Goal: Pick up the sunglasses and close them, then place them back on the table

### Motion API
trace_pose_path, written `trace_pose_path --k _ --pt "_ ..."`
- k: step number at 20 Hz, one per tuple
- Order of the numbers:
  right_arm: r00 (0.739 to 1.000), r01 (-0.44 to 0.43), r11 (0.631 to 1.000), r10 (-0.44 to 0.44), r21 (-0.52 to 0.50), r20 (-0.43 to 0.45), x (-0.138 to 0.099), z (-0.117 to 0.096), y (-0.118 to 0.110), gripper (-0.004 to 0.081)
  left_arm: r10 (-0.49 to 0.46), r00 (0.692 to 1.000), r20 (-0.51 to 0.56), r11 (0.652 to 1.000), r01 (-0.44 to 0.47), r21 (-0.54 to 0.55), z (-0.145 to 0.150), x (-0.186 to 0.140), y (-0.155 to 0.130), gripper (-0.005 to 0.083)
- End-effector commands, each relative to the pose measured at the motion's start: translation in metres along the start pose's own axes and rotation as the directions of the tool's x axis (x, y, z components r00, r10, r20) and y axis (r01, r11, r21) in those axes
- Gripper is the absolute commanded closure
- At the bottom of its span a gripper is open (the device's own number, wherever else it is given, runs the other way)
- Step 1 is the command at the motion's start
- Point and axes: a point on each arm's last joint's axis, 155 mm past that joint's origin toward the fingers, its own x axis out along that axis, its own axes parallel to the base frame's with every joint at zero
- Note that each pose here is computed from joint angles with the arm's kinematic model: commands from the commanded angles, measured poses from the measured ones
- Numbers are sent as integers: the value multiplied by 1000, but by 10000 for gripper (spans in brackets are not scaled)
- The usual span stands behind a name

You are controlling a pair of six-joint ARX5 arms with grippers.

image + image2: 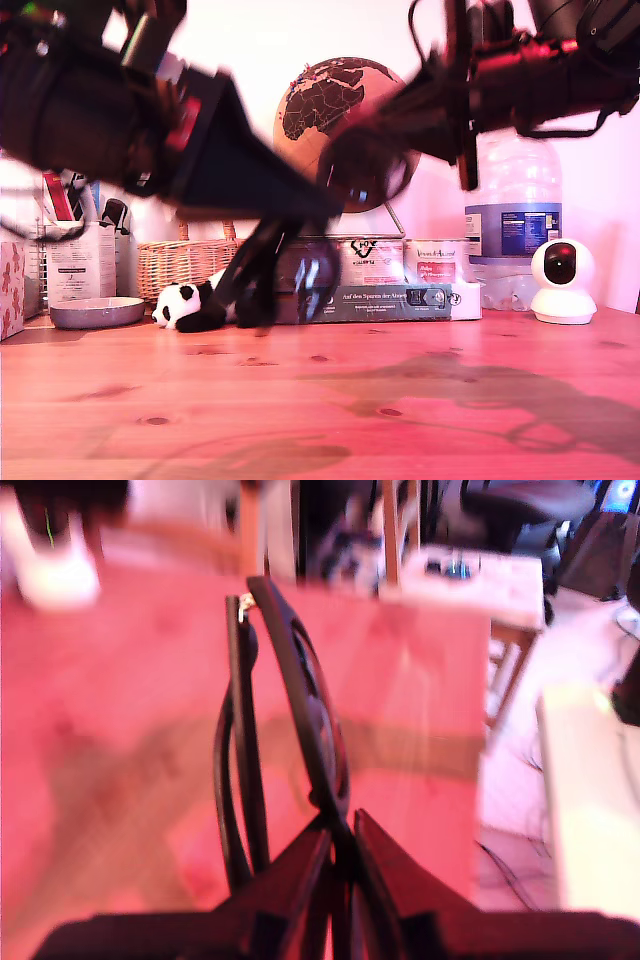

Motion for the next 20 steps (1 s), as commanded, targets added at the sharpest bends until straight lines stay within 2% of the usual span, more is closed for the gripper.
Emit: trace_pose_path --k 1,3,4,6,7,8,9,14,17,20 --pt "998 59 989 -59 -132 2 3 -1 7 783 2 1000 -14 999 -3 -46 6 -1 4 793" --pt "983 178 949 -186 -262 -7 4 -8 4 783 2 999 -42 995 -6 -96 5 -2 10 793" --pt "974 208 920 -226 -333 -19 4 -13 9 783 -4 998 -55 993 -2 -115 3 -3 12 793" --pt "945 286 823 -327 -491 1 -1 -14 16 783 -22 996 -85 986 7 -168 -4 -3 16 793" --pt "922 339 770 -385 -541 30 -7 -10 20 783 -37 994 -99 982 18 -188 -7 -3 18 793" --pt "911 365 733 -410 -574 57 -11 -6 28 783 -46 993 -108 979 23 -202 -10 -1 20 793" --pt "884 423 696 -458 -580 95 -19 -1 31 783 -63 992 -111 975 37 -220 -11 0 20 793" --pt "776 605 556 -571 -570 267 -60 21 57 783 -134 983 -130 956 93 -279 -15 13 23 793" --pt "744 646 501 -584 -576 326 -77 8 71 783 -168 977 -128 940 120 -319 -12 20 25 793" --pt "764 603 454 -566 -656 310 -80 -33 81 783 -208 966 -154 911 133 -391 -14 28 31 793"
